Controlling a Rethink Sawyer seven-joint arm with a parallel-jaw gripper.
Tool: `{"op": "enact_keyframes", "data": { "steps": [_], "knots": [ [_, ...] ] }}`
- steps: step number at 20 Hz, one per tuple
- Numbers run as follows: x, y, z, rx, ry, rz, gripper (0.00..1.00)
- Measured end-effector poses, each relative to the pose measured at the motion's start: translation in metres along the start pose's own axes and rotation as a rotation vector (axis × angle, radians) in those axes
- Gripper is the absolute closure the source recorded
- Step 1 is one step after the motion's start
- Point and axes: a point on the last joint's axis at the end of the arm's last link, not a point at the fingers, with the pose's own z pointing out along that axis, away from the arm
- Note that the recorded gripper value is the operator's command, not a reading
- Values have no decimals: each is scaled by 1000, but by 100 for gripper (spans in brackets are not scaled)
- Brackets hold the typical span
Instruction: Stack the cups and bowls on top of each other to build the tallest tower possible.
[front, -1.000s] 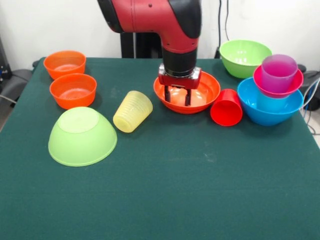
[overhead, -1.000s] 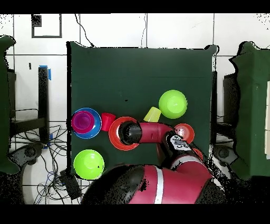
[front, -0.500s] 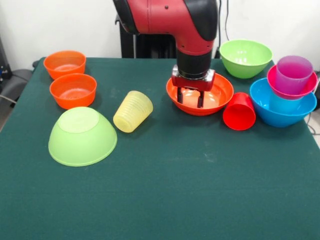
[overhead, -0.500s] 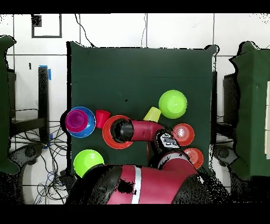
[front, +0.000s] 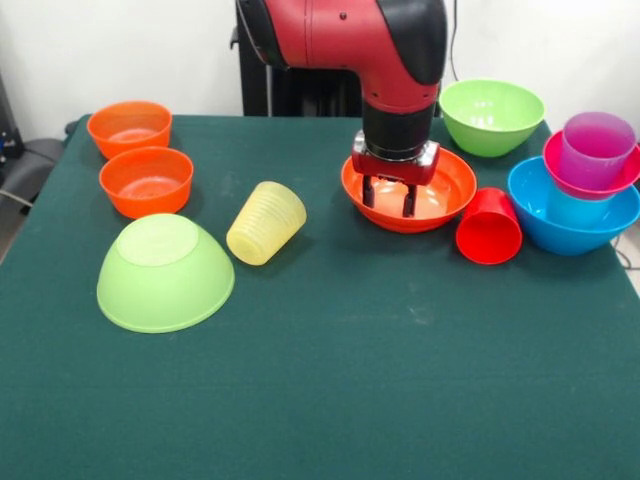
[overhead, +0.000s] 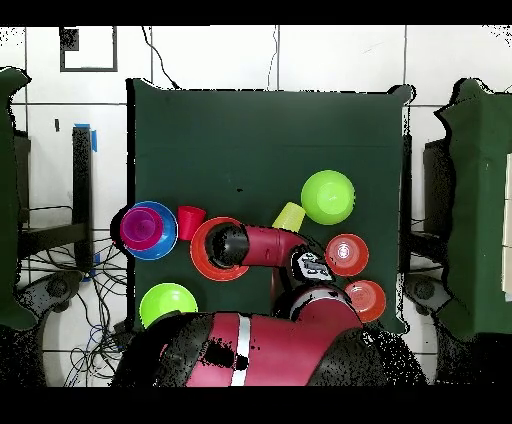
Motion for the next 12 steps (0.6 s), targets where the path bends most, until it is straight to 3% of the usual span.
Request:
{"op": "enact_keyframes", "data": {
  "steps": [7,12],
  "knots": [
    [-1,2,0,-1,2,16,0],
    [1,5,0,20,-9,-1,0]
  ]
}}
